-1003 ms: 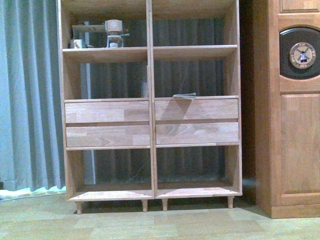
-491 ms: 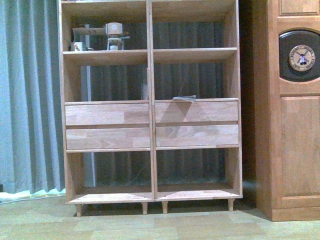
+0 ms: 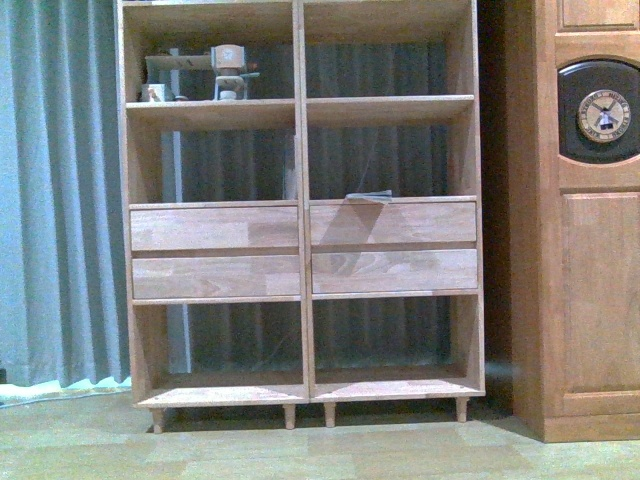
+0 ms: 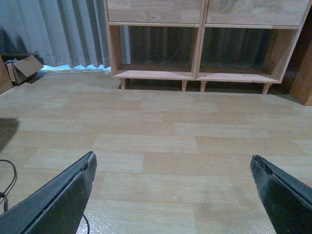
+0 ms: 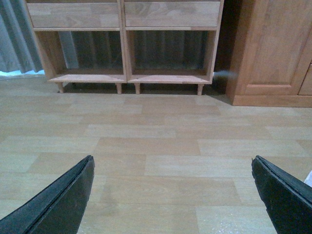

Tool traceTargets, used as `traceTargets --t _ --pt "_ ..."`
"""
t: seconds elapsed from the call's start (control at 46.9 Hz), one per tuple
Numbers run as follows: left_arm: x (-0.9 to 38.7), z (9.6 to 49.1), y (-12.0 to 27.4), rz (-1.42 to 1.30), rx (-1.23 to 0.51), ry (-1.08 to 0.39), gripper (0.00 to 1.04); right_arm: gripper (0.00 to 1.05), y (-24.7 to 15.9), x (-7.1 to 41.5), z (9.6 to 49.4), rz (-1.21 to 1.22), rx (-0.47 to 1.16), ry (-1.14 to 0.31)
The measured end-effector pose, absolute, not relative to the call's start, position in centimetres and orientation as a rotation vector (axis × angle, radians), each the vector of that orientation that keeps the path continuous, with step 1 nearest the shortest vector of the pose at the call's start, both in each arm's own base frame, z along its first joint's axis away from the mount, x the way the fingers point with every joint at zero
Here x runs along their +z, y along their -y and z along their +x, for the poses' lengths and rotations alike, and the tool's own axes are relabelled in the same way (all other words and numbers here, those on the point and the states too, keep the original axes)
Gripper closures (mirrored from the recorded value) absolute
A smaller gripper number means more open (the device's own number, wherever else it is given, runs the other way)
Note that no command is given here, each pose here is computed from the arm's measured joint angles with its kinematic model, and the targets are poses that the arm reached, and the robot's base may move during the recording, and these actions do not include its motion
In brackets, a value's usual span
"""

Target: Organize books on shelf

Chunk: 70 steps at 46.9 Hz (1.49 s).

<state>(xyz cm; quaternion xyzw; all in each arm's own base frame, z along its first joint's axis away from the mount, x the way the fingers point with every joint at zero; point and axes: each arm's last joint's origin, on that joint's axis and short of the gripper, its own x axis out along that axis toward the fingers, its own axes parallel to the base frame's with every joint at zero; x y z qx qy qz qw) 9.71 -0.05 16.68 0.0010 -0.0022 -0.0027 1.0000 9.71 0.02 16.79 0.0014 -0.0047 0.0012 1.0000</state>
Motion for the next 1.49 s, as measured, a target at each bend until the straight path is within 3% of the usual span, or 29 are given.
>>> traceTargets --t 1.494 --pt "16.68 9.71 0.05 0.002 -0.005 0.004 0.07 0.07 -0.02 16.79 9.71 0.003 0.002 0.009"
